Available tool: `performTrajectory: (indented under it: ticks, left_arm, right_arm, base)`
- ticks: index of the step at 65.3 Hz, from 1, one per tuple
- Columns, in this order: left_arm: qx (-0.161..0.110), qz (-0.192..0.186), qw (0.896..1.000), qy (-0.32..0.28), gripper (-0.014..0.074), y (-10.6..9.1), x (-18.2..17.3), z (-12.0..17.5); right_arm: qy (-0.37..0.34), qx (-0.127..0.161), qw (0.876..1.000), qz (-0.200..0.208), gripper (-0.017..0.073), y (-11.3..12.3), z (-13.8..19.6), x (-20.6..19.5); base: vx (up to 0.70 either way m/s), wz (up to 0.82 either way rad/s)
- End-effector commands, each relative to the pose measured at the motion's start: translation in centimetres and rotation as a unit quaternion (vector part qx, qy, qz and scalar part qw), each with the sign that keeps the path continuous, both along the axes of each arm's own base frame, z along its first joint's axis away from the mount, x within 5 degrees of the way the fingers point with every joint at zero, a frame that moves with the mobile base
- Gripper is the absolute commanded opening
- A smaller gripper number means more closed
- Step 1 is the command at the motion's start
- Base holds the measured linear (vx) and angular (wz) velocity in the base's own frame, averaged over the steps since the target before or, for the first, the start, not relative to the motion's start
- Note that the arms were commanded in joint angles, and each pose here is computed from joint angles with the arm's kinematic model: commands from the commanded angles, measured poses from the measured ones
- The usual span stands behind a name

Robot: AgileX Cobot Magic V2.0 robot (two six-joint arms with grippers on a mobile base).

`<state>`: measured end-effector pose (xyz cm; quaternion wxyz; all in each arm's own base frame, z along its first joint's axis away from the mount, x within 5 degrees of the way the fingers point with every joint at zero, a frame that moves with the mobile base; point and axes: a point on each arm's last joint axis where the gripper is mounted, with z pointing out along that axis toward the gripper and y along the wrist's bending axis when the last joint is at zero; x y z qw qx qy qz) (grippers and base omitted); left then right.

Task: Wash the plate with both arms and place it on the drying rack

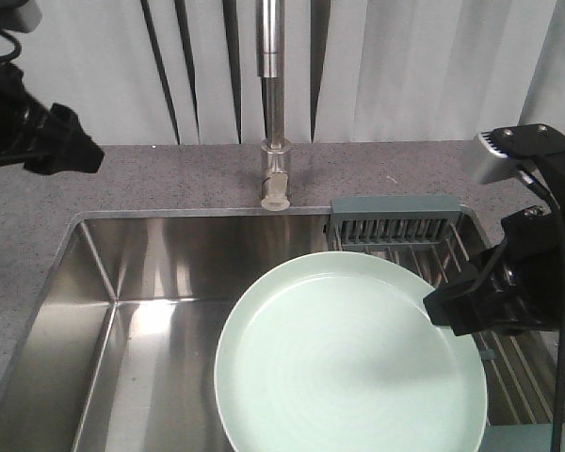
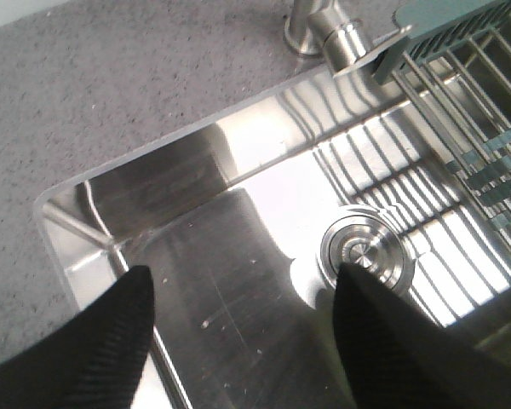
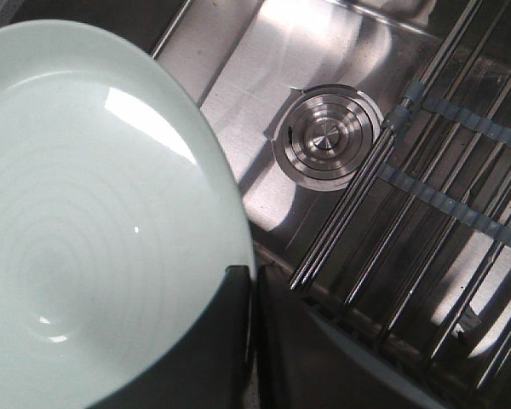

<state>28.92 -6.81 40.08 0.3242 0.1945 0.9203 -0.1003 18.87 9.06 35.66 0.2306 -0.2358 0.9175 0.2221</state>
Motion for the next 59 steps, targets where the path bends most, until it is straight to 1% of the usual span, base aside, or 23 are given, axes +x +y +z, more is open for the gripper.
performTrajectory:
  ticks: [1,9,23,34,45,59]
  left_arm:
    - [-0.016,0.037,0.997,-0.059,0.0432,0.8,-2.5,1.2]
    - [-0.024,0.063,0.996,-0.064,0.0432,1.4,-5.0,0.1]
    - [-0.03,0.073,0.995,-0.069,0.0432,2.2,-9.0,-2.3]
    - [-0.042,0.088,0.993,-0.062,0.0432,2.6,-11.4,-3.8]
    - [-0.042,0.086,0.994,-0.058,0.0432,2.8,-12.9,-4.5]
    - [-0.039,0.085,0.995,-0.046,0.0432,2.8,-13.0,-4.7]
  right_arm:
    - [-0.033,0.027,0.999,-0.003,-0.0008,0.2,1.4,-0.2]
    - [-0.033,0.027,0.999,-0.003,-0.0008,0.2,1.4,-0.2]
    - [-0.033,0.027,0.999,-0.003,-0.0008,0.2,1.4,-0.2]
    - [-0.033,0.027,0.999,-0.003,-0.0008,0.2,1.4,-0.2]
    - [-0.033,0.027,0.999,-0.003,-0.0008,0.2,1.4,-0.2]
    - [-0.033,0.027,0.999,-0.003,-0.0008,0.2,1.4,-0.2]
  base:
    - [0.0,0.0]
    - [0.0,0.0]
    - [0.0,0.0]
    - [0.0,0.0]
    - [0.0,0.0]
    - [0.0,0.0]
